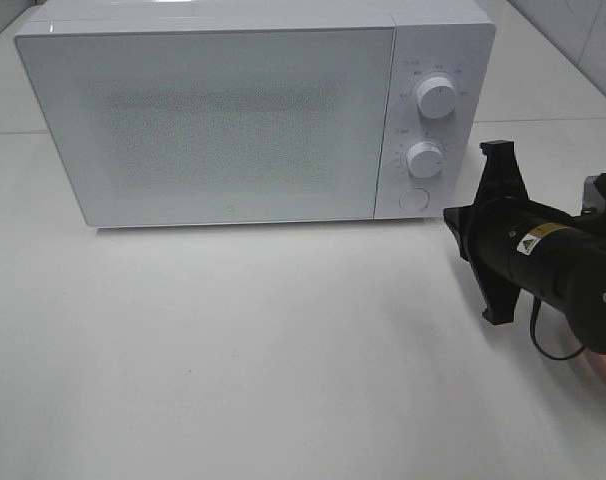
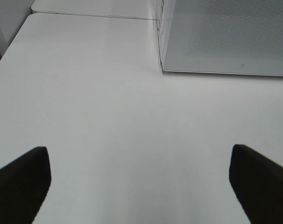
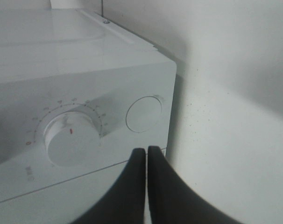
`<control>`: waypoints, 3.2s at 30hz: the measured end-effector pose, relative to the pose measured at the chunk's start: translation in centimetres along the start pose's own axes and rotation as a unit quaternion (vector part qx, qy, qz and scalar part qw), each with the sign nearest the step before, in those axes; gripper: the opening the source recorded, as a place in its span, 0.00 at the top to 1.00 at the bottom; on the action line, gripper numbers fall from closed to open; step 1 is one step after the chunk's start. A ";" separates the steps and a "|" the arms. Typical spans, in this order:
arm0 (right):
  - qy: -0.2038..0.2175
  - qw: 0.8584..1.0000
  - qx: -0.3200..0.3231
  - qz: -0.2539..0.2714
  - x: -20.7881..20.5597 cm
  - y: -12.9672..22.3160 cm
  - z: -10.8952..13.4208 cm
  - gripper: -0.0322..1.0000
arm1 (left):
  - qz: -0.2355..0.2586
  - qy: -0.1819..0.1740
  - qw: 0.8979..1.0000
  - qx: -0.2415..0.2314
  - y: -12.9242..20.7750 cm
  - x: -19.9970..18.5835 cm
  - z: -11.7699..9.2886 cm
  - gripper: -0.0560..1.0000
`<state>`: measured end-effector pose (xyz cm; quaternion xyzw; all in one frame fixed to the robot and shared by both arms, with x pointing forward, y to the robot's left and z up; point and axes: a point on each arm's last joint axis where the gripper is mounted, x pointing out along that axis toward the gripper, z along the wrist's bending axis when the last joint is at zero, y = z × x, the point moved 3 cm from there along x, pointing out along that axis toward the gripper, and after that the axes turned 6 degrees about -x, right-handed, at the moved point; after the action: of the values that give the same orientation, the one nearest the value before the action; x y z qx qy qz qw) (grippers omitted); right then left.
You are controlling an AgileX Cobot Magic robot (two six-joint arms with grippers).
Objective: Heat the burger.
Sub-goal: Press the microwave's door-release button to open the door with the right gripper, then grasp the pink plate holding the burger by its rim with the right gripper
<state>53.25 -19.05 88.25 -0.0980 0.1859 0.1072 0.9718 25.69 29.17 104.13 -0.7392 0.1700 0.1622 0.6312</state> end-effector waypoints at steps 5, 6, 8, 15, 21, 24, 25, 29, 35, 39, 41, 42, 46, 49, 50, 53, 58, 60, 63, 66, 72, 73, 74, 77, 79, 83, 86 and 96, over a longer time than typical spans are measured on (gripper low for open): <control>-0.003 1.000 0.001 -0.002 1.4 0.0 0.2 0.97 | 0.000 0.000 1.000 0.000 0.0 0.0 0.0 0.05; -0.003 1.000 -0.001 0.000 2.2 0.1 0.2 0.97 | 0.000 0.000 1.000 0.000 0.0 0.0 0.0 0.05; -0.002 1.000 0.000 -0.002 3.3 0.1 0.3 0.97 | 0.000 0.000 1.000 0.000 0.0 0.0 0.0 0.05; 0.000 1.000 0.002 -0.001 5.8 0.2 0.5 0.97 | 0.000 0.000 1.000 0.000 0.0 0.0 0.0 0.05; 0.009 1.000 0.003 0.000 7.1 0.3 0.2 0.97 | 0.000 0.000 1.000 0.000 0.0 0.0 0.0 0.05; 0.016 1.000 0.002 0.001 7.6 0.3 -0.3 0.97 | 0.000 0.000 1.000 0.000 0.0 0.0 0.0 0.05; 0.016 1.000 0.002 0.001 7.8 0.4 -0.3 0.97 | 0.000 0.000 1.000 0.000 0.0 0.0 0.0 0.05; 0.017 1.000 0.001 0.001 8.0 0.4 -0.5 0.97 | 0.000 0.000 1.000 0.000 0.0 0.0 0.0 0.05; -0.002 1.000 -0.003 0.000 8.1 0.4 -0.3 0.97 | 0.000 0.000 1.000 0.000 0.0 0.0 0.0 0.05; -0.016 1.000 -0.006 -0.001 8.0 0.5 -0.1 0.97 | 0.000 0.000 1.000 0.000 0.0 0.0 0.0 0.05; -0.028 1.000 -0.008 -0.002 7.9 0.6 0.0 0.97 | 0.000 0.000 1.000 0.000 0.0 0.0 0.0 0.05; -0.028 1.000 -0.008 -0.002 7.9 0.6 0.0 0.97 | 0.000 0.000 1.000 0.000 0.0 0.0 0.0 0.05; -0.040 0.999 -0.009 -0.006 7.9 0.5 0.0 0.97 | 0.000 0.000 1.000 0.000 0.0 0.0 0.0 0.05; -0.040 0.999 -0.012 -0.007 7.9 0.5 0.0 0.97 | 0.000 0.000 1.000 0.000 0.0 0.0 0.0 0.05; -0.039 0.999 -0.012 -0.009 7.9 0.5 0.0 0.97 | 0.000 0.000 1.000 0.000 0.0 0.0 0.0 0.05; -0.036 0.999 -0.016 -0.016 8.2 0.6 0.0 0.97 | 0.000 0.000 1.000 0.000 0.0 0.0 0.0 0.05; -0.034 0.999 -0.012 -0.023 9.1 0.7 -0.1 0.97 | 0.000 0.000 1.000 0.000 0.0 0.0 0.0 0.05; -0.027 0.999 -0.012 -0.022 9.4 0.9 -0.5 0.97 | 0.000 0.000 1.000 0.000 0.0 0.0 0.0 0.05; -0.025 0.999 -0.010 -0.026 9.5 1.0 -0.5 0.97 | 0.000 0.000 1.000 0.000 0.0 0.0 0.0 0.05; -0.025 0.999 -0.010 -0.028 9.5 1.0 -0.5 0.97 | 0.000 0.000 1.000 0.000 0.0 0.0 0.0 0.05; -0.026 0.999 -0.012 -0.028 9.5 1.0 -0.3 0.97 | 0.000 0.000 1.000 0.000 0.0 0.0 0.0 0.05; -0.027 0.999 -0.013 -0.028 9.4 1.0 -0.3 0.97 | 0.000 0.000 1.000 0.000 0.0 0.0 0.0 0.05; -0.029 0.999 -0.014 -0.030 9.1 0.9 -0.2 0.97 | 0.000 0.000 1.000 0.000 0.0 0.0 0.0 0.05; -0.031 0.999 -0.013 -0.030 9.0 0.8 -0.1 0.97 | 0.000 0.000 1.000 0.000 0.0 0.0 0.0 0.05; -0.029 0.999 -0.020 -0.021 8.7 0.8 0.0 0.97 | 0.000 0.000 1.000 0.000 0.0 0.0 0.0 0.05; -0.021 0.999 -0.024 -0.012 8.6 0.7 0.0 0.97 | 0.000 0.000 1.000 0.000 0.0 0.0 0.0 0.05; 0.001 1.000 -0.026 0.003 8.1 0.6 0.4 0.97 | 0.000 0.000 1.000 0.000 0.0 0.0 0.0 0.05; 0.012 0.998 -0.045 0.033 6.3 0.8 1.7 0.97 | 0.000 0.000 1.000 0.000 0.0 0.0 0.0 0.05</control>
<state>59.35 -16.83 87.26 -0.1363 0.1954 0.1466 0.9601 25.70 29.17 104.14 -0.7393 0.1697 0.1619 0.6313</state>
